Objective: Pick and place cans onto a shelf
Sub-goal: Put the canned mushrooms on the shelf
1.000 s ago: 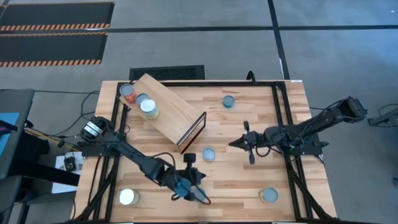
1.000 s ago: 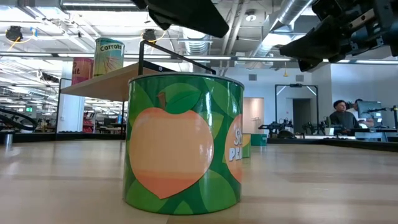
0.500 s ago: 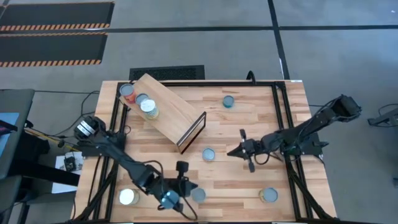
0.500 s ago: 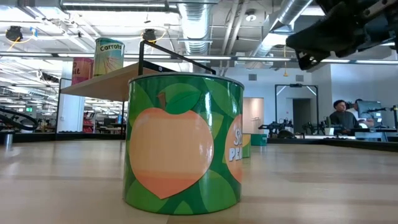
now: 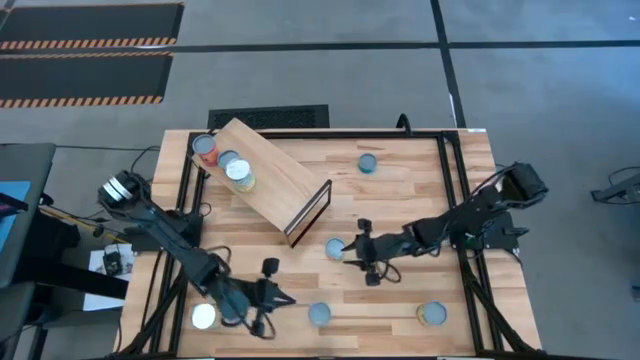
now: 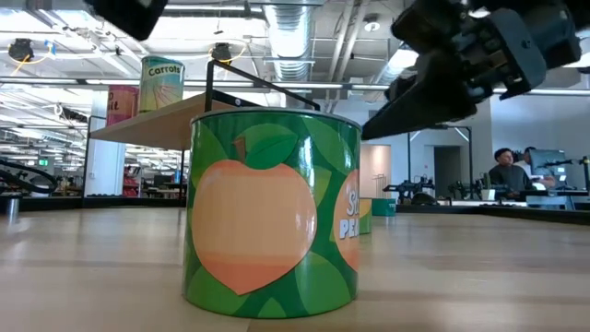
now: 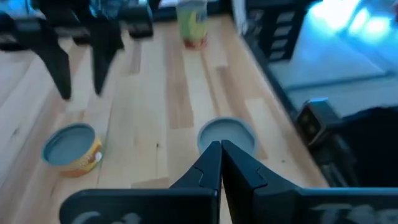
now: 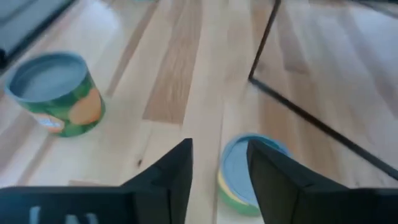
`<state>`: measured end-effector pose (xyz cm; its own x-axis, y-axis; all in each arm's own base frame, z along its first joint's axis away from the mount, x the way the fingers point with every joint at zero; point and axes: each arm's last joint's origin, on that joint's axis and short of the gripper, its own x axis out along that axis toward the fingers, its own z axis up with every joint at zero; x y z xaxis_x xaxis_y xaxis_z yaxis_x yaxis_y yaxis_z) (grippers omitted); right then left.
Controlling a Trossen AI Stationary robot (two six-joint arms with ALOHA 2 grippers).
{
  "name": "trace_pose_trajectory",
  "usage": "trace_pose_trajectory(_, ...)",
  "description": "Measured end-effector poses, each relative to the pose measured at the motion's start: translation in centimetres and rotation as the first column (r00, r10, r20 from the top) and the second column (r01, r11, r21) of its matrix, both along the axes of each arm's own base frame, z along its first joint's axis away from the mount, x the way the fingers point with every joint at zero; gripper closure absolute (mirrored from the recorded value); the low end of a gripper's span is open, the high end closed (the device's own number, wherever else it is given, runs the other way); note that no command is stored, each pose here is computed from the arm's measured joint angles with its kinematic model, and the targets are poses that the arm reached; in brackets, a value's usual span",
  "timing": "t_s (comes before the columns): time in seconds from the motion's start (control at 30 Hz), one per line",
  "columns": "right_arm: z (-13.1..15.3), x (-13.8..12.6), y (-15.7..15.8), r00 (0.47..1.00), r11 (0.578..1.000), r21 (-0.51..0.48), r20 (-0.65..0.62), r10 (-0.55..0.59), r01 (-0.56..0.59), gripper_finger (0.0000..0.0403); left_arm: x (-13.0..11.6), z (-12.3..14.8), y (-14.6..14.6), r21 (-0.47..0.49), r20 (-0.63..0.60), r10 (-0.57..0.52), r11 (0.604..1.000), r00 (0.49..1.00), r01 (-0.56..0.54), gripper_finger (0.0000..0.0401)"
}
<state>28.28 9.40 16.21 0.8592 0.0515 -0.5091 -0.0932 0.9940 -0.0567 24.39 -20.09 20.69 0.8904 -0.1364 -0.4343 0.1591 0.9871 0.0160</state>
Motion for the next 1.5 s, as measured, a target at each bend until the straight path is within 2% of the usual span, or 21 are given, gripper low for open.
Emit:
trace_pose_trajectory(0.1, 0.0, 1.2, 0.5, 0.998, 0.999, -0.032, -0.068, -0.003, 0.001, 0.022, -2.0, -0.2, 1.8, -0.052, 0.089, -0.015, 0.998, 0.996, 0.02, 0.0401)
trace_pose_trajectory(0.3, -0.4, 3.7, 1.1, 0.975, 0.994, -0.11, -0.222, -0.013, -0.012, 0.0236, -5.5, -0.8, 5.0, -0.133, 0.203, 0.014, 0.991, 0.979, 0.013, 0.0401)
trace_pose_trajectory(0.6, -2.3, 6.1, 0.5, 0.907, 0.976, -0.217, -0.41, -0.093, 0.002, 0.026, -8.9, -1.1, 8.3, -0.14, 0.282, 0.095, 0.989, 0.955, -0.057, 0.0401)
trace_pose_trajectory(0.73, -2.9, 6.9, 0.3, 0.892, 0.967, -0.254, -0.44, -0.102, -0.014, 0.0296, -9.7, -0.9, 9.2, -0.122, 0.302, 0.124, 0.988, 0.945, -0.091, 0.0401)
trace_pose_trajectory(0.9, -2.2, 7.3, 0.7, 0.879, 0.963, -0.258, -0.474, -0.056, -0.078, 0.0377, -10.3, -0.2, 9.9, -0.095, 0.325, 0.152, 0.987, 0.933, -0.128, 0.0401)
trace_pose_trajectory(0.97, -1.2, 7.1, 1.1, 0.864, 0.965, -0.23, -0.503, -0.004, -0.129, 0.0391, -10.4, 0.0, 10.1, -0.099, 0.333, 0.163, 0.986, 0.929, -0.137, 0.0401)
trace_pose_trajectory(1.03, 0.4, 7.0, 1.9, 0.853, 0.968, -0.17, -0.517, 0.073, -0.185, 0.0388, -10.6, 0.2, 10.2, -0.099, 0.333, 0.164, 0.985, 0.929, -0.139, 0.0401)
trace_pose_trajectory(1.17, 6.1, 7.1, 3.6, 0.883, 0.961, -0.077, -0.419, 0.211, -0.267, 0.0385, -10.7, 0.2, 10.4, -0.1, 0.33, 0.177, 0.983, 0.927, -0.152, 0.0401)
trace_pose_trajectory(1.3, 11.4, 7.3, 5.0, 0.918, 0.935, -0.136, -0.28, 0.28, -0.327, 0.0392, -10.7, 0.1, 10.4, -0.097, 0.328, 0.185, 0.982, 0.927, -0.161, 0.0401)
trace_pose_trajectory(1.4, 15.9, 8.1, 4.6, 0.961, 0.944, -0.202, -0.141, 0.236, -0.262, 0.0392, -10.7, 0.0, 10.5, -0.088, 0.322, 0.189, 0.982, 0.928, -0.169, 0.0401)
trace_pose_trajectory(1.5, 18.2, 10.0, 2.4, 0.98, 0.948, -0.252, -0.096, 0.176, -0.195, 0.0392, -10.7, -0.1, 10.5, -0.079, 0.315, 0.186, 0.982, 0.931, -0.17, 0.0401)
